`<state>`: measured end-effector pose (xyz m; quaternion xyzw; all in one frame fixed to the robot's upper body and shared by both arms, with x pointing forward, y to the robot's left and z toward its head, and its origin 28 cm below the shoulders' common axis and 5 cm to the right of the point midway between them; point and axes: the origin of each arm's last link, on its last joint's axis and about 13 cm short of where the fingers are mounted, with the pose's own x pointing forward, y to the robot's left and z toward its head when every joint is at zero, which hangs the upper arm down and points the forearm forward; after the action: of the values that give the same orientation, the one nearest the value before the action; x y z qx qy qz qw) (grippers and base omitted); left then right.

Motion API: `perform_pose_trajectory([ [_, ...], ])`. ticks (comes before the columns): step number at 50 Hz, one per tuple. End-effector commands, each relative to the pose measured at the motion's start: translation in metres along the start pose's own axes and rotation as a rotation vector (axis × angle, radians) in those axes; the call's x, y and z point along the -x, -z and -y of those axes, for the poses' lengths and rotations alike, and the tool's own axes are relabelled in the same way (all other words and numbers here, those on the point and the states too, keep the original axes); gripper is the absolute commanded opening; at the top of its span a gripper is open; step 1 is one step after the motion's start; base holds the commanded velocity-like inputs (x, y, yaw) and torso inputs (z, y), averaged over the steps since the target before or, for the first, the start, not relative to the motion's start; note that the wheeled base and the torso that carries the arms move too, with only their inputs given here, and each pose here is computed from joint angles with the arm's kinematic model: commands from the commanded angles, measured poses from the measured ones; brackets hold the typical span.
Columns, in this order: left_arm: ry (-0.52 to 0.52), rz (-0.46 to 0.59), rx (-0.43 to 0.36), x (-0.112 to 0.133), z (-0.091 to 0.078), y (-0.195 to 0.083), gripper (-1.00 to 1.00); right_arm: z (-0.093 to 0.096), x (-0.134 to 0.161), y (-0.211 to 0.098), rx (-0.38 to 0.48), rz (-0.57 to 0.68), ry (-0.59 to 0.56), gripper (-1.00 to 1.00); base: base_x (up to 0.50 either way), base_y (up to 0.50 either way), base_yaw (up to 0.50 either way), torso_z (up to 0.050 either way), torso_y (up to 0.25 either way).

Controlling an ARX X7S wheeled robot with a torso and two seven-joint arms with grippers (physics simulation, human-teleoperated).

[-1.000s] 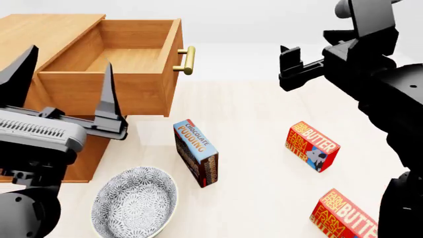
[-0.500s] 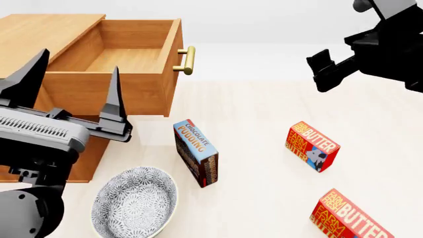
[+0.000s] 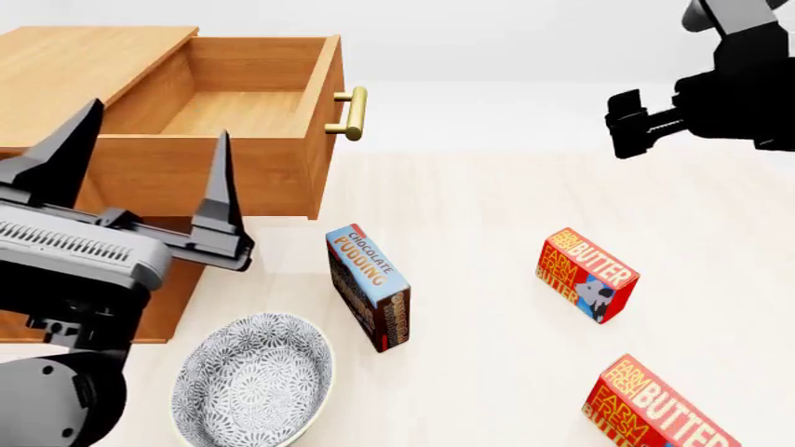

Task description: Put the butter at the front in the top drawer of the cabinet and close it.

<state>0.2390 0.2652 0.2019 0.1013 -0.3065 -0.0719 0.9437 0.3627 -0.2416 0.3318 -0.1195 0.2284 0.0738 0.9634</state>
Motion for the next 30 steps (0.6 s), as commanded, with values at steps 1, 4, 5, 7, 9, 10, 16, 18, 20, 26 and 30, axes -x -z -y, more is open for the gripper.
perform_pose_trajectory([
  [1,0.006,-0.007,0.015,0.001,0.002,0.006,1.0,0.002,-0.034,0.004,-0.046,-0.049,0.033,1.0,0.0,0.0,0.0,0.0,0.0],
  [4,0.006,-0.011,0.019,0.001,0.002,0.009,1.0,0.0,-0.039,0.007,-0.048,-0.064,0.043,1.0,0.0,0.0,0.0,0.0,0.0],
  [5,0.006,-0.012,0.02,0.001,0.002,0.009,1.0,-0.001,-0.041,0.008,-0.046,-0.069,0.043,1.0,0.0,0.0,0.0,0.0,0.0],
  [7,0.006,-0.014,0.021,0.001,0.003,0.01,1.0,-0.004,-0.043,0.009,-0.04,-0.075,0.04,1.0,0.0,0.0,0.0,0.0,0.0],
  [9,0.006,-0.017,0.023,0.001,0.003,0.011,1.0,-0.006,-0.045,0.01,-0.036,-0.08,0.034,1.0,0.0,0.0,0.0,0.0,0.0],
  [10,0.006,-0.018,0.024,0.001,0.003,0.011,1.0,-0.008,-0.046,0.011,-0.034,-0.084,0.031,1.0,0.0,0.0,0.0,0.0,0.0],
  [16,0.009,-0.02,0.027,0.001,0.004,0.011,1.0,-0.014,-0.054,0.018,-0.011,-0.114,0.006,1.0,0.0,0.0,0.0,0.0,0.0],
  [18,0.01,-0.021,0.028,0.002,0.004,0.012,1.0,-0.015,-0.056,0.021,-0.002,-0.126,0.001,1.0,0.0,0.0,0.0,0.0,0.0],
  [20,0.011,-0.022,0.029,0.002,0.004,0.012,1.0,-0.015,-0.057,0.024,0.004,-0.142,0.002,1.0,0.0,0.0,0.0,0.0,0.0],
  [26,0.013,-0.022,0.03,0.002,0.004,0.012,1.0,-0.016,-0.059,0.032,0.024,-0.188,0.002,1.0,0.0,0.0,0.0,0.0,0.0],
  [30,0.012,-0.021,0.031,0.002,0.004,0.012,1.0,-0.016,-0.061,0.035,0.037,-0.208,0.006,1.0,0.0,0.0,0.0,0.0,0.0],
])
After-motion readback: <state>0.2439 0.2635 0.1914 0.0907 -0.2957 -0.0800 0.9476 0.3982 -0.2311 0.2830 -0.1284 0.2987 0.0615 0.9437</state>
